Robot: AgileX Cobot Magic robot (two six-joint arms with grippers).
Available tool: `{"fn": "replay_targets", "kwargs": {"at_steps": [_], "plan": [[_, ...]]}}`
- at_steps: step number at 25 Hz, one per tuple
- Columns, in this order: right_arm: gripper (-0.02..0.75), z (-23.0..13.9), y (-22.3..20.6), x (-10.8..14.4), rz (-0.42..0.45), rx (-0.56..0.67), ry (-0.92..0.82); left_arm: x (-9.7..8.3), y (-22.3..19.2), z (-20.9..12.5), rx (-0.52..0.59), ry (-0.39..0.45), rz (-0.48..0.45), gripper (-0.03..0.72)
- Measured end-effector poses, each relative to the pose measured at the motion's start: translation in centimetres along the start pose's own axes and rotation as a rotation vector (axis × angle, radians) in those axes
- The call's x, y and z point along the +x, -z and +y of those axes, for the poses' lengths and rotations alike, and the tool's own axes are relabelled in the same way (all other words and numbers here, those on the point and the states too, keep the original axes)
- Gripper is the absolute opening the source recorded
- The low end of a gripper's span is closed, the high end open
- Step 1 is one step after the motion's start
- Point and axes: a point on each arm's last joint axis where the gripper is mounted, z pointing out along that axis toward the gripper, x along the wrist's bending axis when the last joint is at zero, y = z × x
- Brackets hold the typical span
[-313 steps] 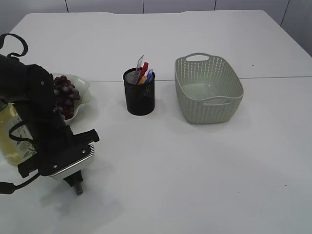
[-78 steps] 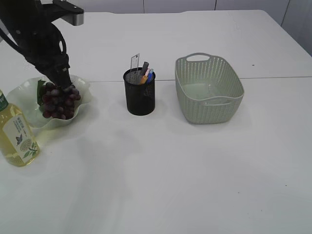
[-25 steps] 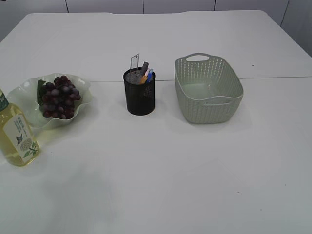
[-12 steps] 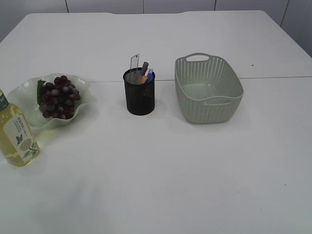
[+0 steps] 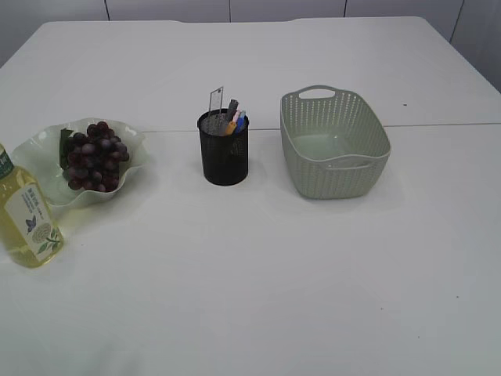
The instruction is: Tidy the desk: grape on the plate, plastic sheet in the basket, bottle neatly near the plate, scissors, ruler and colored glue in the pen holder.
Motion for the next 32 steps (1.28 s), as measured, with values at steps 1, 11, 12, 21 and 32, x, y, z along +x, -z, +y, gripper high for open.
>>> {"fn": "replay_targets", "kwargs": {"at_steps": [1,11,12,21,32], "plan": [[0.458,-0.2,0.3,0.0,0.001,-0.012,0.001,-0.1,0.4,-0.3,-0.009,-0.001,0.002,0.244],[0.457,-2.7,4.4,-0.5,0.016,-0.167,-0.003,-1.2,1.6,-5.4,0.056,0.017,-0.03,0.244],[0.458,-3.0,4.9,-0.6,0.018,-0.184,-0.004,-1.4,1.8,-5.9,0.06,0.013,-0.037,0.244],[0.457,-5.7,6.5,-0.9,0.022,-0.254,0.016,-3.1,5.2,-7.9,0.072,-0.043,-0.105,0.244],[0.458,-10.5,2.4,-1.3,0.009,-0.138,0.027,-4.1,9.3,-10.3,0.074,-0.07,-0.129,0.244]]}}
